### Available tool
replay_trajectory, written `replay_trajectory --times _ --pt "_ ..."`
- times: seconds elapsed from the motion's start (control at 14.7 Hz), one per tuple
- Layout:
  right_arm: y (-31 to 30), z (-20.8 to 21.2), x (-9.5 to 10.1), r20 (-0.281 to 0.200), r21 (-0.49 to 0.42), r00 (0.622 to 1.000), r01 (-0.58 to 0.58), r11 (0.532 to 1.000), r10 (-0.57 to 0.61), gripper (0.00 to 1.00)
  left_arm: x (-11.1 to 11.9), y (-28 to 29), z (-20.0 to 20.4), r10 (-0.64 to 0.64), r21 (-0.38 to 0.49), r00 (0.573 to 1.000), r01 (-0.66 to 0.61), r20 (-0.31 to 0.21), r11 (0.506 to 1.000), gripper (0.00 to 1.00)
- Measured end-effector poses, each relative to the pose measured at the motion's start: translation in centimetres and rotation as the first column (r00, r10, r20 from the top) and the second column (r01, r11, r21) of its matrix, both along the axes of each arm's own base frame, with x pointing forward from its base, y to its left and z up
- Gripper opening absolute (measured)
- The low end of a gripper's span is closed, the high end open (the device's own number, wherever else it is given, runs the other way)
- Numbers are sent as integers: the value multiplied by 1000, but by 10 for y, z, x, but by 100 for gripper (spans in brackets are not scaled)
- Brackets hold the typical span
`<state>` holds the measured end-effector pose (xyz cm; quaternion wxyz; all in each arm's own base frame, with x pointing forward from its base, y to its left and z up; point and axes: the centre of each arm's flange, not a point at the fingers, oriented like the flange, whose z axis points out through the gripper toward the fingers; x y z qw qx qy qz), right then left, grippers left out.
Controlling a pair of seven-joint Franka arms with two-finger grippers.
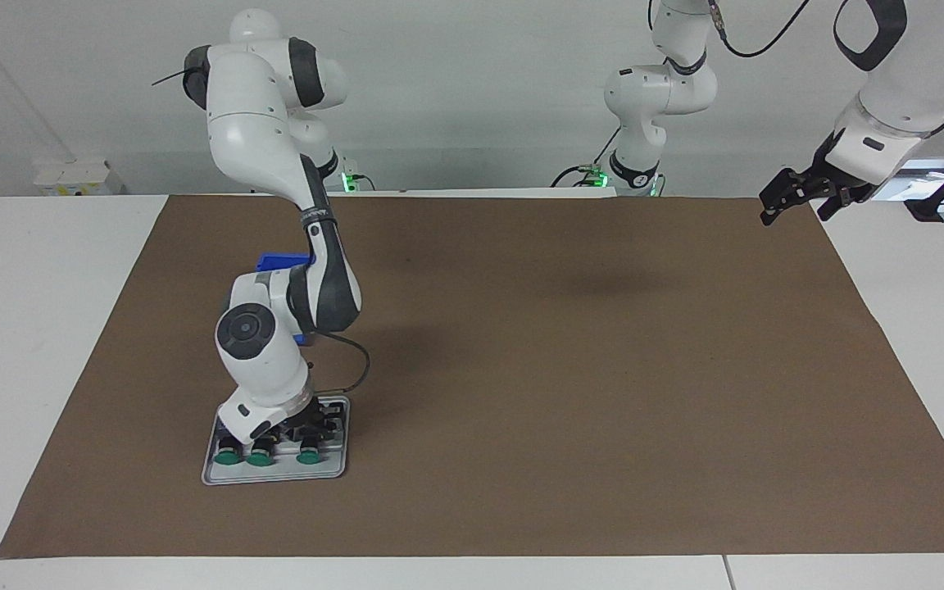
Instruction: Place and press button with both arms
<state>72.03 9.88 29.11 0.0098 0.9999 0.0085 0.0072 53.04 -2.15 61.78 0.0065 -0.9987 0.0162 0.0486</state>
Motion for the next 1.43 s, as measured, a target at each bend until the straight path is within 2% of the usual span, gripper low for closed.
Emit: replay_trajectory --times 0.07,0.2,0.41,0.55,0.89,1.09,1.43 --pt "-1 -1 -1 -6 -1 1000 -4 1000 4 61 0 0 0 0 0 1000 0 0 1000 100" --pt "-1 1 -2 -10 0 1000 -17 1000 17 42 0 0 0 1 0 1000 -1 0 1000 100" --pt "-1 13 -3 -21 -1 1000 -23 1000 23 41 0 0 0 1 0 1000 -1 0 1000 100" --pt "5 36 -3 -30 9 1000 -5 1000 6 41 0 0 0 1 0 1000 -1 0 1000 100" --pt "86 86 -25 -44 41 987 158 987 -156 41 0 0 0 0 0 1000 0 0 1000 100" --pt "151 94 -48 -50 42 948 317 947 -315 41 0 0 0 0 0 1000 0 0 1000 100" --pt "248 85 -95 -66 15 842 538 843 -536 41 0 1 -1 1 0 1000 -1 -2 1000 100"
